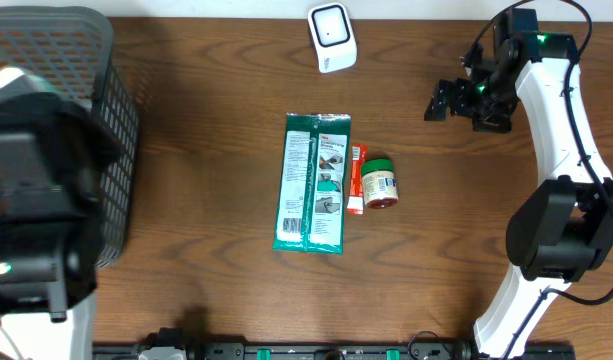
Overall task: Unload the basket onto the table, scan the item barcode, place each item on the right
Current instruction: 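Carry the pale green pack with the left gripper to the table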
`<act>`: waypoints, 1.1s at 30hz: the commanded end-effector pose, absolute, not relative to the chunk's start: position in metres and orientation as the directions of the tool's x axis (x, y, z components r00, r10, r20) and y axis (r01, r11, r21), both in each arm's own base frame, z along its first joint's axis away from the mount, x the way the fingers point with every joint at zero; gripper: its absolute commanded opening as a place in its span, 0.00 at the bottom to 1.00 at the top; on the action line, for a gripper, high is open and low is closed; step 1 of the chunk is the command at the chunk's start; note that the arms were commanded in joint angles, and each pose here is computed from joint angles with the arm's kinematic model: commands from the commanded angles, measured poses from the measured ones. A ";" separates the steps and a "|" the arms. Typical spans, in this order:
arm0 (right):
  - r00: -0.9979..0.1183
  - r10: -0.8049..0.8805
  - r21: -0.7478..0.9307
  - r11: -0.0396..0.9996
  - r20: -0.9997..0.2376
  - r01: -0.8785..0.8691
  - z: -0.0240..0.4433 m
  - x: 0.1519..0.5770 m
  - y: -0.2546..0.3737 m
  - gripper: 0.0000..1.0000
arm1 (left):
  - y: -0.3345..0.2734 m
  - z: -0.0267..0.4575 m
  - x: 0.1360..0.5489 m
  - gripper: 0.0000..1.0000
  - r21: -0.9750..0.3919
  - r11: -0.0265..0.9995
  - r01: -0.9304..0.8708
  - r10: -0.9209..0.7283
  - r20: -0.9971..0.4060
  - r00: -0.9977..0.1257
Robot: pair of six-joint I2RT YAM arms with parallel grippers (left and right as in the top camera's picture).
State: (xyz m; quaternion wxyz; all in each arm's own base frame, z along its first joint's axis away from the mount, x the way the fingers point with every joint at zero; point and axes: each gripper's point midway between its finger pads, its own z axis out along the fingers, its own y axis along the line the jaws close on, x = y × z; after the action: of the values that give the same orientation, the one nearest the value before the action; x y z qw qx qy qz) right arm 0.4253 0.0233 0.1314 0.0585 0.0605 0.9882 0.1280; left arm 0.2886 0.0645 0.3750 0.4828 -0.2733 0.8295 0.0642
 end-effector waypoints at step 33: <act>-0.984 0.136 0.265 0.959 -0.118 0.101 0.137 0.429 0.022 0.99 | -0.147 0.035 0.370 0.55 0.184 0.951 -0.250 -0.177 -0.340 -0.924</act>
State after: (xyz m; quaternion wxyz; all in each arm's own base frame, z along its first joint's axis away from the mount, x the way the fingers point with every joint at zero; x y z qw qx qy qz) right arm 0.4253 0.0232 0.1314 0.0585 0.0605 0.9882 0.1279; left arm 0.3691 -0.1488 0.0360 0.1607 -0.1031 0.9756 0.1081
